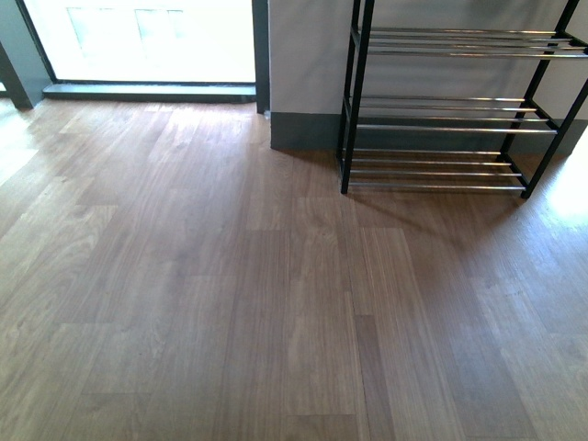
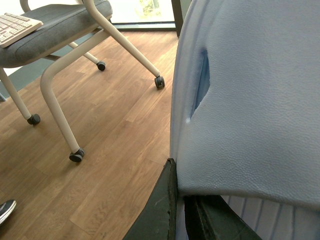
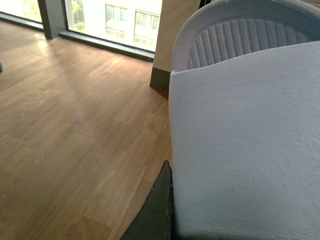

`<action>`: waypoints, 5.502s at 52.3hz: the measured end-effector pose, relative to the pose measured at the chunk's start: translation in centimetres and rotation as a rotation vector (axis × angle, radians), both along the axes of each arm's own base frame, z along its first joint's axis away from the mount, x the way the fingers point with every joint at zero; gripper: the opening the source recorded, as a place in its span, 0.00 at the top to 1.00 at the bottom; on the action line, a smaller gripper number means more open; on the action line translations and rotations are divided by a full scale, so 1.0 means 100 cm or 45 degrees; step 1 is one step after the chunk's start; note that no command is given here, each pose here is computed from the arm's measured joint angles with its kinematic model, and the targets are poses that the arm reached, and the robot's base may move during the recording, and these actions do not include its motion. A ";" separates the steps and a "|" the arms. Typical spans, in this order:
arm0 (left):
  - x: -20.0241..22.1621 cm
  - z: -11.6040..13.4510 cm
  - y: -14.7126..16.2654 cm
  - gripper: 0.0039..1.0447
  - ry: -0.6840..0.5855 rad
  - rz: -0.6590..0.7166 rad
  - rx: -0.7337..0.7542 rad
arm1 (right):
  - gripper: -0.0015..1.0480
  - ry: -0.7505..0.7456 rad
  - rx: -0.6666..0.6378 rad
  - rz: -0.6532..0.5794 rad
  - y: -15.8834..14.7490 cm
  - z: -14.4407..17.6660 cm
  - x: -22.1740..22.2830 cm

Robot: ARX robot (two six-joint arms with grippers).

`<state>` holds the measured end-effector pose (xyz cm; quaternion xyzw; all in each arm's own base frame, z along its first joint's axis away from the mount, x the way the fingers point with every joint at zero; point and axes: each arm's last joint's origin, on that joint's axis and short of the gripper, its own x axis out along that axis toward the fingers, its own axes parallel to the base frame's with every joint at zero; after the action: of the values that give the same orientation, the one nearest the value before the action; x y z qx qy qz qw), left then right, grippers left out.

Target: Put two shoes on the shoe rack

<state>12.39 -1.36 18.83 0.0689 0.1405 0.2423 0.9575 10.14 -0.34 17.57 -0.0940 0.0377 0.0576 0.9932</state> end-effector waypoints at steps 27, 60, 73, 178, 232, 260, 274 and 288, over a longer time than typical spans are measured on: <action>0.000 0.000 0.000 0.98 0.000 0.003 0.001 | 0.98 0.000 0.001 0.004 0.000 0.000 0.000; 0.000 0.000 0.000 0.98 0.001 -0.005 -0.001 | 0.98 -0.001 0.004 -0.007 0.000 0.000 0.000; 0.000 0.000 0.000 0.98 0.000 -0.001 0.000 | 0.98 -0.001 0.004 -0.002 0.000 0.000 0.000; 0.000 0.000 0.000 0.98 0.002 -0.002 0.004 | 0.98 -0.001 0.005 -0.001 0.000 0.000 0.000; 0.000 0.000 0.000 0.98 0.003 -0.002 0.004 | 0.98 0.161 0.039 0.101 0.004 0.013 0.112; 0.000 0.000 0.000 0.98 0.003 -0.002 0.004 | 0.98 0.310 -0.031 0.103 0.031 0.017 0.236; 0.000 0.000 0.000 0.98 0.003 -0.002 0.004 | 0.98 0.395 -0.016 0.017 0.043 0.013 0.292; 0.000 0.000 0.000 0.98 0.003 -0.002 0.004 | 0.98 0.446 -0.001 -0.153 0.054 0.000 0.329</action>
<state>12.39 -1.37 18.81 0.0710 0.1413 0.2416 0.9574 43.05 5.02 17.55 -0.0806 0.2156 0.0136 0.9730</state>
